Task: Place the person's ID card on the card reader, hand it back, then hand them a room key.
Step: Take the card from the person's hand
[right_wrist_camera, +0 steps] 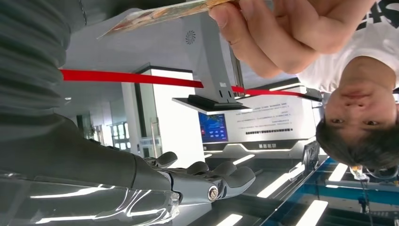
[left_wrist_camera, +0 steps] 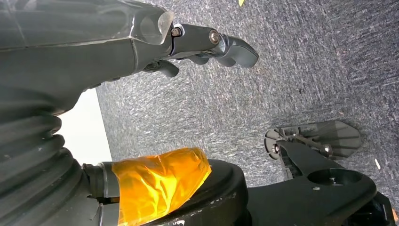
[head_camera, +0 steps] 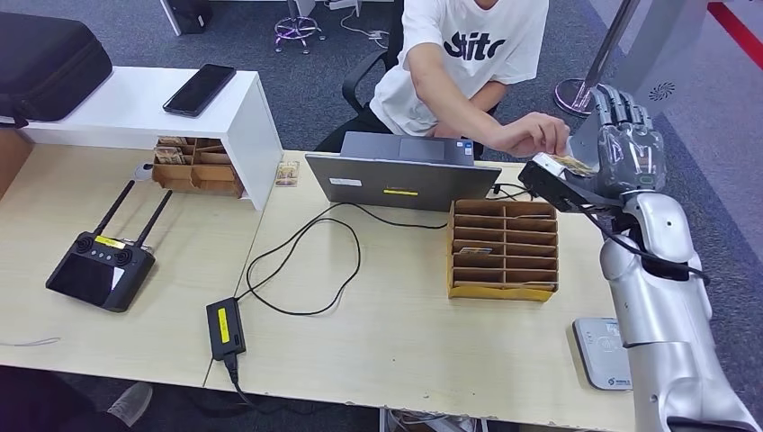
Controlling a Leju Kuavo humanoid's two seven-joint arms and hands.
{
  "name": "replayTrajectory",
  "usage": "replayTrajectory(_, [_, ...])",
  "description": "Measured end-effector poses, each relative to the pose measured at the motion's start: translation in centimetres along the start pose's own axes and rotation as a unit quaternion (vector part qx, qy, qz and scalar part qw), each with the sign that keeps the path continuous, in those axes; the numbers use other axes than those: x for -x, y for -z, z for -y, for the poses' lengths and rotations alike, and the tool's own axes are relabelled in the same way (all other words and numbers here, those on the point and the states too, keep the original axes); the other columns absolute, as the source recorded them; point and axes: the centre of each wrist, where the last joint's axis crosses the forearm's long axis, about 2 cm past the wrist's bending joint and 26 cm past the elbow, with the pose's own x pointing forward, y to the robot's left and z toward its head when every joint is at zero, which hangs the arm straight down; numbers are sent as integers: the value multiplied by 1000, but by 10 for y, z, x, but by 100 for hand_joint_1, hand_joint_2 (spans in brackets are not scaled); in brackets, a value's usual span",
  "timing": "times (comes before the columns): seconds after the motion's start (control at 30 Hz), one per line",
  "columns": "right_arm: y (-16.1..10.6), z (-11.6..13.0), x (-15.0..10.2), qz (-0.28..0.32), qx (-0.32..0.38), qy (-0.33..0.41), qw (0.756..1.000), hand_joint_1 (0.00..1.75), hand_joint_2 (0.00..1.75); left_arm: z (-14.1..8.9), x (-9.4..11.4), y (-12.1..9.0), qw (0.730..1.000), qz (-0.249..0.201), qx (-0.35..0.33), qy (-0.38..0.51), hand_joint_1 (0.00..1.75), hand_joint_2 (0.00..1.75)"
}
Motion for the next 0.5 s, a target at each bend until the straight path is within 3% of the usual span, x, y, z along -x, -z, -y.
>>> replayTrajectory(0.5, [-2,2,-7,5,13,19,1000,175,175,0,0,0,1000,2,-1,3,0,175])
